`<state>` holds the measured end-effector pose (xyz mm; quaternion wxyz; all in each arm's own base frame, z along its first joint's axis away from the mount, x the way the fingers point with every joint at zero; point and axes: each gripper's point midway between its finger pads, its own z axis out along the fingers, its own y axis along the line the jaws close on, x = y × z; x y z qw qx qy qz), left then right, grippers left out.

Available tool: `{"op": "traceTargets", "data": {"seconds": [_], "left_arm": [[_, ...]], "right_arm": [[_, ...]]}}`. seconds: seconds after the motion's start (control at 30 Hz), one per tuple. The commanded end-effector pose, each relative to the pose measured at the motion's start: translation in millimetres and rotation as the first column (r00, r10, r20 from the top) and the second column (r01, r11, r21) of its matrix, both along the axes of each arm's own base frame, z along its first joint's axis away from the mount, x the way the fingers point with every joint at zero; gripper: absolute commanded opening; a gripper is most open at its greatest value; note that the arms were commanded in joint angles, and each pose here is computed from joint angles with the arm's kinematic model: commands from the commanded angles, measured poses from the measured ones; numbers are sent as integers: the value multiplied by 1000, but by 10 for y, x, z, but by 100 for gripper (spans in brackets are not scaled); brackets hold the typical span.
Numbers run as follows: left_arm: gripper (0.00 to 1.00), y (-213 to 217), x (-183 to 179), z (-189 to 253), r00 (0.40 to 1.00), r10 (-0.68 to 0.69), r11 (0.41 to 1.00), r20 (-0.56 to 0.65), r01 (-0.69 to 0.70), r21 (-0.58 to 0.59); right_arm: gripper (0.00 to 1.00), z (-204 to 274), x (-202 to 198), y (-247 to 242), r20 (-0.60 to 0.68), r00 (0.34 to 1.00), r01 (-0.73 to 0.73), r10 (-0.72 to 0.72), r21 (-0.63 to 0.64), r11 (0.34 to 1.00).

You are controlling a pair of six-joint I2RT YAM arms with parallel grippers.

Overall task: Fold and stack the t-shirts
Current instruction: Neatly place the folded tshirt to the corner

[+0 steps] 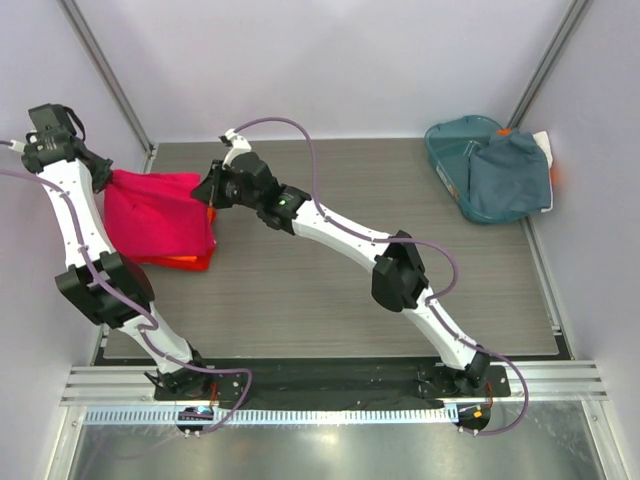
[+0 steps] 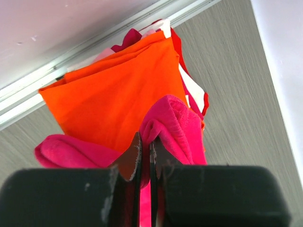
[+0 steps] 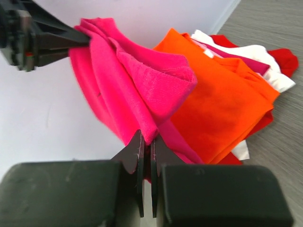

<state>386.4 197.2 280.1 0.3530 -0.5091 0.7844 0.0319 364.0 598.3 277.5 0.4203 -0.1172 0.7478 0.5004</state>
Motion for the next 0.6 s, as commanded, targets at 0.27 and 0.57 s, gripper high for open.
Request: {"op": "traceTargets", "data": {"seconds": [0.27, 0.57], "left_arm": [[0, 498, 118, 657, 971, 115, 984, 209, -141, 112], [0, 574, -42, 844, 948, 144, 984, 283, -167, 59]], "right_arm": [[1, 10, 133, -22, -47, 999, -9, 11, 58, 998], [1, 339, -98, -63, 63, 998, -30, 26, 67, 997]]}}
